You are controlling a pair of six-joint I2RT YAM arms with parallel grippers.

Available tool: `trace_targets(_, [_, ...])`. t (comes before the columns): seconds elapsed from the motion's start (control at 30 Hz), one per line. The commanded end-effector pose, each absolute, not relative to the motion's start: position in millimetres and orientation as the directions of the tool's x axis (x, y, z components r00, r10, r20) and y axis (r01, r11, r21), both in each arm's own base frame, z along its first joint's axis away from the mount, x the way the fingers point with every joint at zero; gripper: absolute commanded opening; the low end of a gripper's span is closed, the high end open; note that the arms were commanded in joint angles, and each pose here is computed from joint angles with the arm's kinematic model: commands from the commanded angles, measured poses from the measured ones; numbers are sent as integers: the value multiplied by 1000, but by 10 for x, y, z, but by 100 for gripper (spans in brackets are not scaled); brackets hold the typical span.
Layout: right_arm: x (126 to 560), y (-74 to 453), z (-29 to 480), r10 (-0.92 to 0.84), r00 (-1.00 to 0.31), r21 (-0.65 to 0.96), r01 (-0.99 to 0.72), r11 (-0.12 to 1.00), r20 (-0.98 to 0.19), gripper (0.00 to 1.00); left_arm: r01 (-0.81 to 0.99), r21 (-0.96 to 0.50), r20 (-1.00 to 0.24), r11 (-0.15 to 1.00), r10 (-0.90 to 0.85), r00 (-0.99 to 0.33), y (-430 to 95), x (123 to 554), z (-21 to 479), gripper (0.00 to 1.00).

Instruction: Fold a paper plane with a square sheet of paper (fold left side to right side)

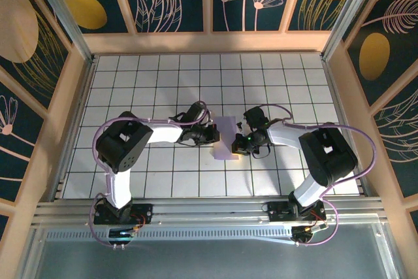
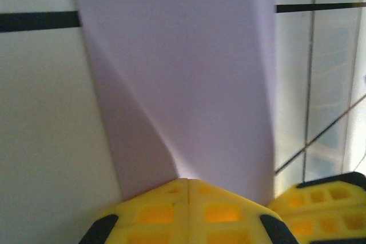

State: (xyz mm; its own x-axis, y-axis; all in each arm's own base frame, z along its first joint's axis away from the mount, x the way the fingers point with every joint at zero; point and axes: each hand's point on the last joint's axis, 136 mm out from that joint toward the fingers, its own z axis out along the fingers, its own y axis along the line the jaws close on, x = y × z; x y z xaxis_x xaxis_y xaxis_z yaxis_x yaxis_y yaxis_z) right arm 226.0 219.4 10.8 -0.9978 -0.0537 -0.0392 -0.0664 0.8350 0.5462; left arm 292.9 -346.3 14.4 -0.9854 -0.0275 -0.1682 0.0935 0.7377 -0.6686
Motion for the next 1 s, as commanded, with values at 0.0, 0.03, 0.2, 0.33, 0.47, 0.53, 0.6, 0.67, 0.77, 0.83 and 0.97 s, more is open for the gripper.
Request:
trace_targets(0.0, [2037, 1730, -269, 2, -999, 330, 16, 944, 43, 0, 55, -628, -140, 777, -43, -989, -3414, 2948, 9, 1])
trace_targets(0.03, [2067, 1778, -214, 2, -999, 353, 13, 935, 33, 2, 52, -622, -135, 782, -42, -990, -3399, 2941, -17, 1])
trace_targets(0.2, [2324, 2024, 261, 18, -998, 494, -17, 869, -65, 24, 41, -613, -124, 789, -44, -991, -3374, 2921, -61, 0])
trace_targets(0.33, [2427, 1921, 520, 82, -991, 579, 5, 816, -107, 37, 47, -617, -129, 786, -42, -991, -3383, 2924, -36, 0])
trace_targets(0.47, [2308, 1788, 463, 101, -992, 608, 39, 793, -69, 44, 51, -621, -132, 782, -40, -990, -3386, 2922, -28, 0])
trace_targets(0.53, [2221, 1811, 409, 91, -995, 628, 47, 777, -38, 46, 52, -623, -133, 781, -40, -990, -3391, 2927, -21, 0])
trace_targets(0.6, [2166, 1861, 379, 89, -996, 659, 60, 750, -11, 46, 53, -624, -135, 779, -41, -990, -3391, 2925, -12, 0])
trace_targets(0.67, [2143, 1888, 355, 90, -996, 674, 70, 735, 5, 46, 56, -624, -137, 779, -39, -990, -3390, 2923, -7, 0])
trace_targets(0.77, [2132, 1913, 310, 87, -996, 678, 78, 731, 22, 46, 55, -624, -137, 779, -39, -990, -3389, 2924, -11, 0])
trace_targets(0.83, [2122, 1944, 291, 79, -996, 684, 77, 726, 29, 46, 57, -624, -138, 779, -38, -990, -3390, 2923, -10, 0])
trace_targets(0.97, [2124, 1990, 251, 77, -996, 693, 85, 716, 42, 45, 58, -626, -139, 778, -39, -989, -3391, 2926, 2, 0])
